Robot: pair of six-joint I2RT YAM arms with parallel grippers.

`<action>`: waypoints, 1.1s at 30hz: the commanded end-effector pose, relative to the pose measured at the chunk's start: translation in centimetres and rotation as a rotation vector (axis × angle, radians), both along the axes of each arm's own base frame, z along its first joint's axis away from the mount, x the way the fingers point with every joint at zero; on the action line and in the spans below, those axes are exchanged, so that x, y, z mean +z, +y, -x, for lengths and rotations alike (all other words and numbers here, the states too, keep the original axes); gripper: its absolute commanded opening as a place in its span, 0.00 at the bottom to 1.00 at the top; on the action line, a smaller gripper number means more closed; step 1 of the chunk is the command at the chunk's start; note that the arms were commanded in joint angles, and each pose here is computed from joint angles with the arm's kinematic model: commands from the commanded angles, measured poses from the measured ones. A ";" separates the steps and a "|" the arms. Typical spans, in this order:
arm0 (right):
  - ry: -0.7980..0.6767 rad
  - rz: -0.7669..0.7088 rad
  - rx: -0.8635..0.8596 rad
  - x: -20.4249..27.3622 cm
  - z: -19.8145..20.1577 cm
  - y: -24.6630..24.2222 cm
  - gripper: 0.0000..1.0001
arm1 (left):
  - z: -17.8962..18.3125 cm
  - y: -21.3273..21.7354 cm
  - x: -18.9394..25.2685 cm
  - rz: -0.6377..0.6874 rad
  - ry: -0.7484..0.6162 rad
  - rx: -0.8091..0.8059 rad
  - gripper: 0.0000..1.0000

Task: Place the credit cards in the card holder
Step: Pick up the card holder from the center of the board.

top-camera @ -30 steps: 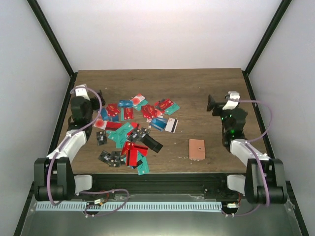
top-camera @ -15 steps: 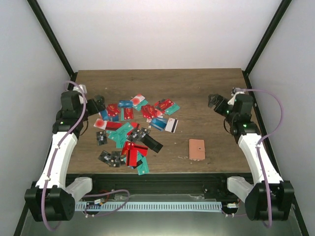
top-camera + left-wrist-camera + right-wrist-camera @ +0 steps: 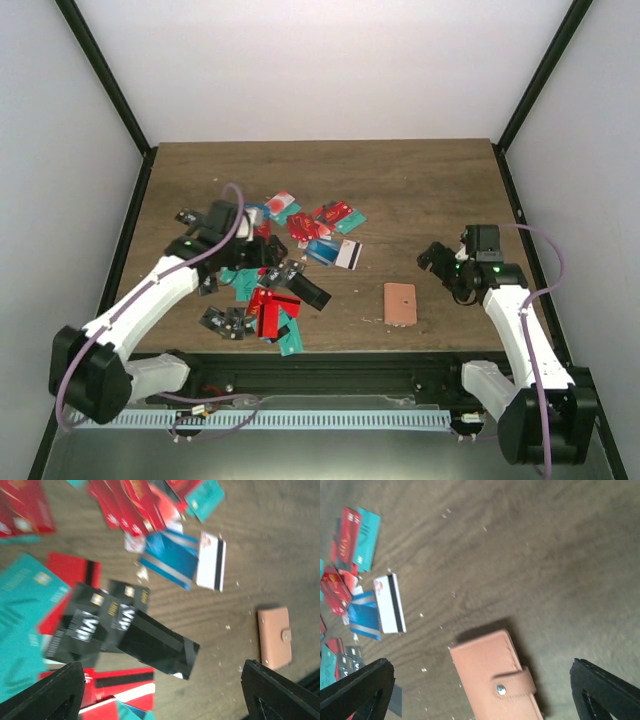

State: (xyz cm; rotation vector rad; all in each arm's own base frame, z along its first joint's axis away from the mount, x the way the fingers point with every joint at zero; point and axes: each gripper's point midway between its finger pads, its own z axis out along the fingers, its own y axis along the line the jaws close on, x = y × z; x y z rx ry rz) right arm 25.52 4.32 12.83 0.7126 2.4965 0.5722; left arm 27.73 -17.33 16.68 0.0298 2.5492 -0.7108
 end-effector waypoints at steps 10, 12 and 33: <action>0.263 -0.097 0.000 -5.5 7.3 2.5 0.76 | 3.9 -16.5 -5.3 0.152 0.148 -0.294 0.82; 0.291 -0.109 -0.001 -6.1 7.8 3.0 0.75 | 4.5 -18.4 -6.4 0.154 0.176 -0.345 0.80; 0.313 -0.266 0.284 -8.9 7.8 8.5 0.55 | 4.6 -23.2 -11.0 0.142 0.225 -0.478 0.71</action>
